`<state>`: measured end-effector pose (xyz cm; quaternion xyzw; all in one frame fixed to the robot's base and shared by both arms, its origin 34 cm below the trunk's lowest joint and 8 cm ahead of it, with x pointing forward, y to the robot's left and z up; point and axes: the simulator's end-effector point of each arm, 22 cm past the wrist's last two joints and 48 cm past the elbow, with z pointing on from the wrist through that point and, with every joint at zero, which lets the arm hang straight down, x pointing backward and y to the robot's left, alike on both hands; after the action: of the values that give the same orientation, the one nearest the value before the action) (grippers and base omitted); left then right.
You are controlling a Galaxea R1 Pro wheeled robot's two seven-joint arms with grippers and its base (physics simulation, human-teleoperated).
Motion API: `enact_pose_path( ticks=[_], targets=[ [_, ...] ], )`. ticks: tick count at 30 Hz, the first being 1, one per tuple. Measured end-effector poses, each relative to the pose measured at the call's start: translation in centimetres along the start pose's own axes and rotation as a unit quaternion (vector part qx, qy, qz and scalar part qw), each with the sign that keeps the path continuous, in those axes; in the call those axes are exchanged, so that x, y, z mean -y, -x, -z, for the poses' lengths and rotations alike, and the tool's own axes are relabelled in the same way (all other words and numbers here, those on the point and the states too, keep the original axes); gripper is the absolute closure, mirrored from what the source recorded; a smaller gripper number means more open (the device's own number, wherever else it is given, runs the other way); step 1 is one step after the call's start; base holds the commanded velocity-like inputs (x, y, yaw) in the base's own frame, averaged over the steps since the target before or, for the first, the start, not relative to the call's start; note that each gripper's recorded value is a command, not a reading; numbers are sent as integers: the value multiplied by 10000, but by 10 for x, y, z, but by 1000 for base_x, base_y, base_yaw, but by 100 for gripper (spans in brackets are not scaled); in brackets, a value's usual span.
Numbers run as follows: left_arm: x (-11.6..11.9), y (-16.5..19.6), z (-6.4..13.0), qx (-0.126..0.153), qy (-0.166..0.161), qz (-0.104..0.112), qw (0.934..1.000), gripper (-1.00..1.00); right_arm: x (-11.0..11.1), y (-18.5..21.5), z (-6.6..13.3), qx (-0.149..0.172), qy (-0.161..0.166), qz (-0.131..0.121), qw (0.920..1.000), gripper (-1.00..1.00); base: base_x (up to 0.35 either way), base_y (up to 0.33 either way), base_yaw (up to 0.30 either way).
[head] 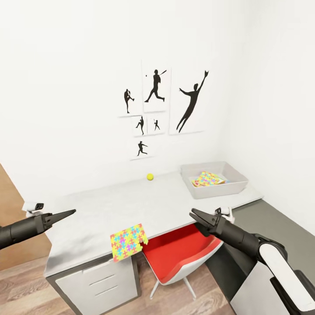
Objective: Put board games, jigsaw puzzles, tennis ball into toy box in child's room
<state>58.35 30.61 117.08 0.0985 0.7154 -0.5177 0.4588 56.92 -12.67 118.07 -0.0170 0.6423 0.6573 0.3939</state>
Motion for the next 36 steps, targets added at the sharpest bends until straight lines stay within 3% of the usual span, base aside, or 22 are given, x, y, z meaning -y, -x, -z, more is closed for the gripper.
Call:
enact_pose_path(
  ticks=[30, 36],
  targets=[
    [2, -2, -2, -11, -55, 68, 10000, -100, 4, -1, 1, -52, -101, 120, 9999, -100, 1, 0, 0],
    [4, -21, -20, -310, -185, 268, 9990, -100, -5, 3, 3, -9, 100, 147, 9998, -100, 0, 0, 0]
  ],
)
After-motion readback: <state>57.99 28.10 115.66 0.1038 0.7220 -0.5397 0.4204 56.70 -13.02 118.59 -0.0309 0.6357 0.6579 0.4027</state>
